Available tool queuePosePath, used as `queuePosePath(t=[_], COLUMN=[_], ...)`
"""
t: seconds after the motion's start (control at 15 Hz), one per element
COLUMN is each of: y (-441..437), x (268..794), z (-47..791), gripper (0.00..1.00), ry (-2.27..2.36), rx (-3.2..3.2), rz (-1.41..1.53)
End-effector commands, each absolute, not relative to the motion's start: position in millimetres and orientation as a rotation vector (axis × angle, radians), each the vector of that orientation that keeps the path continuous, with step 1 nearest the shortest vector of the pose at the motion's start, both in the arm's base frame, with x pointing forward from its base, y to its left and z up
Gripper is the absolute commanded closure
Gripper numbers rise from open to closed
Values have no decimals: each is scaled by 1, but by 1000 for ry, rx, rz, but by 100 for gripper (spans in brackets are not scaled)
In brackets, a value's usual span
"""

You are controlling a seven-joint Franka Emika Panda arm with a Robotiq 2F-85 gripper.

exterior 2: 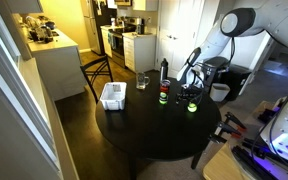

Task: Put the tennis ball in the black container.

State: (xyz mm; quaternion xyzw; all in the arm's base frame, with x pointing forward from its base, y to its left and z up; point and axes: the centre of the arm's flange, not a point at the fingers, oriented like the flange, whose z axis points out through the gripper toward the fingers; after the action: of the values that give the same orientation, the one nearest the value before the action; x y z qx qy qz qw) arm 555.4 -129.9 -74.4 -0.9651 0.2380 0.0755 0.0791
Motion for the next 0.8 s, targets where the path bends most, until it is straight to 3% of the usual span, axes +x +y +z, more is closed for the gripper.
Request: queuePosePath(t=[0.0,0.73], y=[-136,-151], x=[565,574], z=[-76,-53], gripper=[0,0], ry=[774,644], rx=[-2864,-3001], rz=[224,293])
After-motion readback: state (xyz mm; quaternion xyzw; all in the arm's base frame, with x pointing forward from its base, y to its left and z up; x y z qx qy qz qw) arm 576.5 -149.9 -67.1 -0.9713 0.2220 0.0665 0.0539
